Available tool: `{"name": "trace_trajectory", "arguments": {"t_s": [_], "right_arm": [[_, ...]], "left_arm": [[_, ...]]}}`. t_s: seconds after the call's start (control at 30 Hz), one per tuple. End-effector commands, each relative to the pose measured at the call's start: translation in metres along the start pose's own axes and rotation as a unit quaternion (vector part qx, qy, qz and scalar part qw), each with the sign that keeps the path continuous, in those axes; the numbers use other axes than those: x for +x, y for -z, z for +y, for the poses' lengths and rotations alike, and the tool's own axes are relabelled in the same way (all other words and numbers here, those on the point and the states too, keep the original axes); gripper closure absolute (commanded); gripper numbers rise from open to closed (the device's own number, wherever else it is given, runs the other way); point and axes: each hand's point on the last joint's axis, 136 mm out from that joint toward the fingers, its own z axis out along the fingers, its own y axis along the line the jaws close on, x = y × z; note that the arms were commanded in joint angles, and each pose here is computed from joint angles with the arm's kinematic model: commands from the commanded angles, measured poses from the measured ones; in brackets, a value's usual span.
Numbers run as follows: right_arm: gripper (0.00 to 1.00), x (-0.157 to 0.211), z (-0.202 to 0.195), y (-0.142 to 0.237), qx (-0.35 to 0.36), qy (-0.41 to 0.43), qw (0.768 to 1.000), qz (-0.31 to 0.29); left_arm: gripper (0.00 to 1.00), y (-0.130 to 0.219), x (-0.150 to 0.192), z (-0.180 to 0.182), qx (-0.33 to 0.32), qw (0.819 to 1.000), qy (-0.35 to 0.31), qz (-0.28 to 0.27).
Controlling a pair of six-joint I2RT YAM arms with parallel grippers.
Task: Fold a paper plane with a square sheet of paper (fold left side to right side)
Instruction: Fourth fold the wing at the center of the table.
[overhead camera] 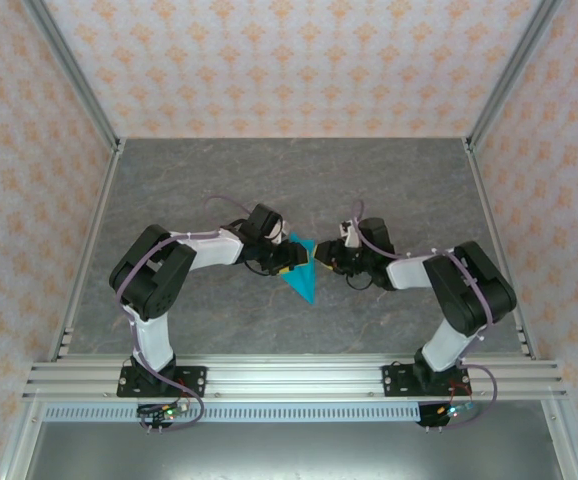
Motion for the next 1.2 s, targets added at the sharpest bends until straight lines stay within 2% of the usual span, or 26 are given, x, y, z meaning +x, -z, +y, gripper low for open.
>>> {"name": "trace_trajectory", "arguments": {"t_s": [0.0,0.13,0.3,0.4,0.63,1.17], "right_arm": [[0.71,-0.006,0.013,-0.006,-0.021,0.016,1.0,-0.001],[0.75,-0.003,0.012,-0.011,-0.019,0.015,1.0,0.006],[0.91,-0.004,0.007,-0.011,-0.007,0.015,1.0,0.003],[0.97,-0.005,0.001,-0.013,0.011,0.013,1.0,0.002],[1.0,-0.006,-0.015,-0.016,0.049,0.011,0.999,0.006],[1.0,0.005,-0.026,-0.026,0.08,0.021,0.996,0.03]], "left_arm": [[0.48,-0.006,0.003,0.015,-0.034,0.999,0.011,0.0],[0.48,-0.006,0.003,0.014,-0.034,0.999,0.011,0.001],[0.48,-0.005,0.003,0.014,-0.034,0.999,0.01,0.001],[0.48,-0.005,0.004,0.014,-0.034,0.999,0.009,0.002],[0.47,-0.003,0.005,0.014,-0.032,0.999,0.009,0.003],[0.47,-0.005,0.006,0.015,-0.032,0.999,0.009,0.005]]}}
